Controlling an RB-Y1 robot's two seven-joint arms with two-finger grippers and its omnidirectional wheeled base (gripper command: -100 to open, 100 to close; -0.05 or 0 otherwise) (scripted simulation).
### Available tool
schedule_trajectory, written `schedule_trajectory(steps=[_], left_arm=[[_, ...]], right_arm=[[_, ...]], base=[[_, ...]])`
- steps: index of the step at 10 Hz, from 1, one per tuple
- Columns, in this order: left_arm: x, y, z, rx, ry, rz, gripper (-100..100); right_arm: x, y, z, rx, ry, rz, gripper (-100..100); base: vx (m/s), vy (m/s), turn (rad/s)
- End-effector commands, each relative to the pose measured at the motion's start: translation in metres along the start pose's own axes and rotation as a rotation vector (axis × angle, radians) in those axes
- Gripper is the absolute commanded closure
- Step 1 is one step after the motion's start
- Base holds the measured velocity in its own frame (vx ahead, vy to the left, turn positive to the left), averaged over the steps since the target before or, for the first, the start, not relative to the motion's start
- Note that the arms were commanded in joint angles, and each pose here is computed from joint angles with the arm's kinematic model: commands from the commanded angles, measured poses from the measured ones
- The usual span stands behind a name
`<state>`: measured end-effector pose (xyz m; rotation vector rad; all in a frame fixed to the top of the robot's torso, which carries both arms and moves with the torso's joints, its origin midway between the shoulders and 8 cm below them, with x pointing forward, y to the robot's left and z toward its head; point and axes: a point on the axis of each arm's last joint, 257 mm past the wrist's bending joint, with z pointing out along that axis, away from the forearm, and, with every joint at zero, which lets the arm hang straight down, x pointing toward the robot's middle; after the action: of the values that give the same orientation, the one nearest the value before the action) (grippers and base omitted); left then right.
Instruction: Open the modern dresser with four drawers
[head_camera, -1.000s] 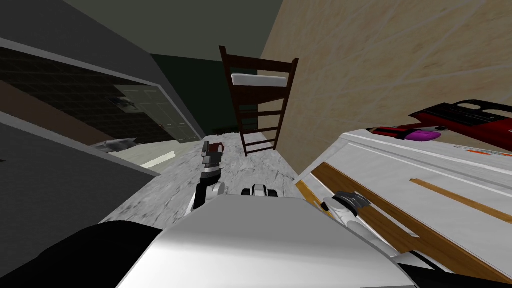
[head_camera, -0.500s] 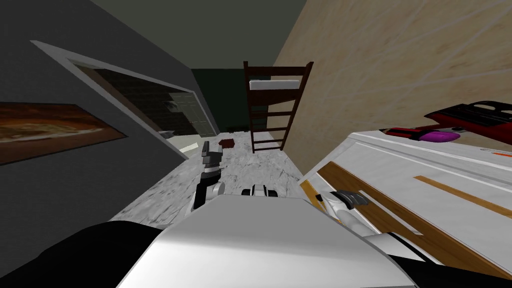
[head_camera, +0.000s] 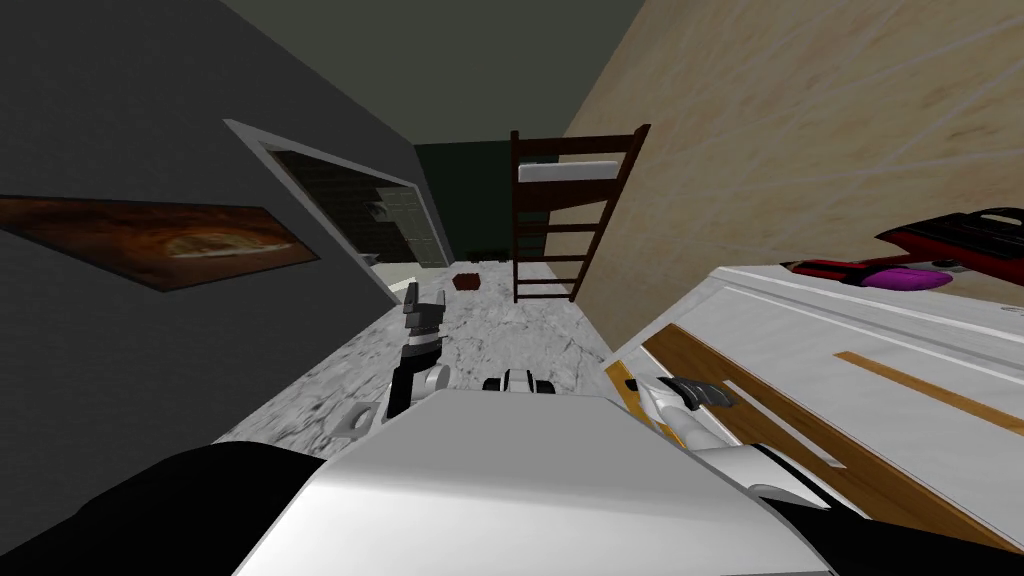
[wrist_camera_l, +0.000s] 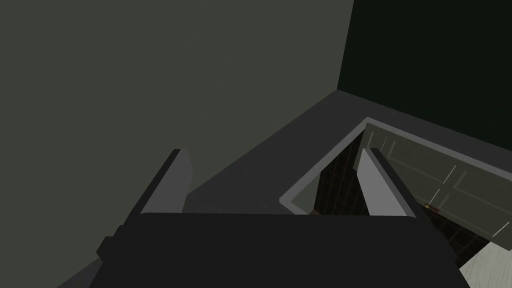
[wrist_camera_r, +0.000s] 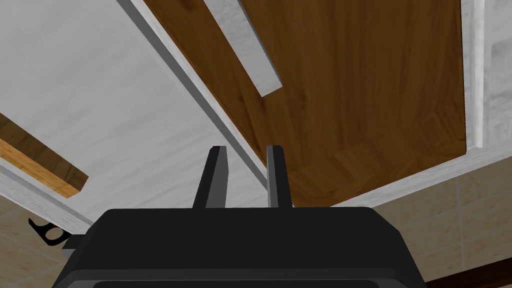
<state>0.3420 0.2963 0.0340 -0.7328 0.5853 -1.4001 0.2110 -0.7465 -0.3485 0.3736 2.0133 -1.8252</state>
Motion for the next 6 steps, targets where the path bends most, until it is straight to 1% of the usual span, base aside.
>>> schedule_trajectory(steps=[1,3,4,5,6], left_arm=[[0.000,0.000,0.000,0.000,0.000,0.000,0],[0.000,0.000,0.000,0.000,0.000,0.000,0],[0.000,0.000,0.000,0.000,0.000,0.000,0],[0.000,0.000,0.000,0.000,0.000,0.000,0],[0.000,0.000,0.000,0.000,0.000,0.000,0]], right_arm=[[-0.010,0.006,0.003,-0.033,0.004,0.075,-100],[-0.019,0.012,0.005,-0.060,0.006,0.141,-100],[-0.015,0.010,0.004,-0.050,0.006,0.117,-100],[-0.004,0.004,0.006,-0.032,0.033,0.121,-100],[-0.002,0.000,0.008,-0.024,0.046,0.135,-100]], base=[[-0.141,-0.202,-0.016],[-0.135,-0.211,-0.032],[-0.065,-0.105,-0.003],[-0.071,-0.060,0.289],[-0.083,-0.056,0.361]])
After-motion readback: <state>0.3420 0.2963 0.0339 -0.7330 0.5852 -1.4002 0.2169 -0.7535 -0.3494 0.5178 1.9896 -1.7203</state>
